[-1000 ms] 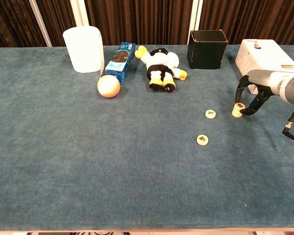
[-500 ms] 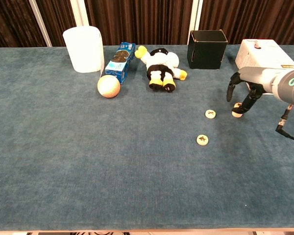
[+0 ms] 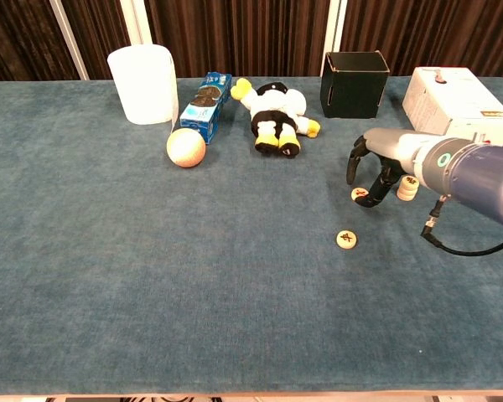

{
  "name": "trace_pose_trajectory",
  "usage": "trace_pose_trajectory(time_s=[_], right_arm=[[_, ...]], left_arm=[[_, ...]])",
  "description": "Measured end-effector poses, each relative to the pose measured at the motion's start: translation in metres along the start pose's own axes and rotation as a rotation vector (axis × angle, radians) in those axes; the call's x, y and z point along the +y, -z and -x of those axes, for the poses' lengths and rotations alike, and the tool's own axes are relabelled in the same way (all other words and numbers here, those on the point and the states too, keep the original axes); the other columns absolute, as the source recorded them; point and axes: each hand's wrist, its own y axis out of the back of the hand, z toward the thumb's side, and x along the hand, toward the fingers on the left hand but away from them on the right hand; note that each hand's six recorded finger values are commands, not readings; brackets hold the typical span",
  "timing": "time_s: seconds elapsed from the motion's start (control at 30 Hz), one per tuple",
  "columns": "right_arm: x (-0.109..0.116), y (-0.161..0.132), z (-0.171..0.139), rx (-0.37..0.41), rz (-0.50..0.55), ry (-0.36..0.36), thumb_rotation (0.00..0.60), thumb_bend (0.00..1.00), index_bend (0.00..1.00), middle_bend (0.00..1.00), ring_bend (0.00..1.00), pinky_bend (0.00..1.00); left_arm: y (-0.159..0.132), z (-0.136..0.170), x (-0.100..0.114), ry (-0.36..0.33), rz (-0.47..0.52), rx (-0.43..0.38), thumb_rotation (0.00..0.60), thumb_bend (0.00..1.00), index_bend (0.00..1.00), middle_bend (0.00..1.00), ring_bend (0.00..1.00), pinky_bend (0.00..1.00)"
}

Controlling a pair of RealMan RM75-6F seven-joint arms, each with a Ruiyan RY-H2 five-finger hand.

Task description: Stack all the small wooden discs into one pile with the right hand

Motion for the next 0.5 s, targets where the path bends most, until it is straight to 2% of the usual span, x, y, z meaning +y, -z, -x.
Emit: trace_pose_trajectory(time_s=[0.5], right_arm=[[0.001,0.015,0.001,-0.016,-0.014,0.008,0.600,0.41,0.44,0.00,0.00,0.00]], left_arm=[[0.000,0.001,0.001,-0.003,0.000,-0.001,0.600,0.15,0.08,0.00,0.00,0.00]])
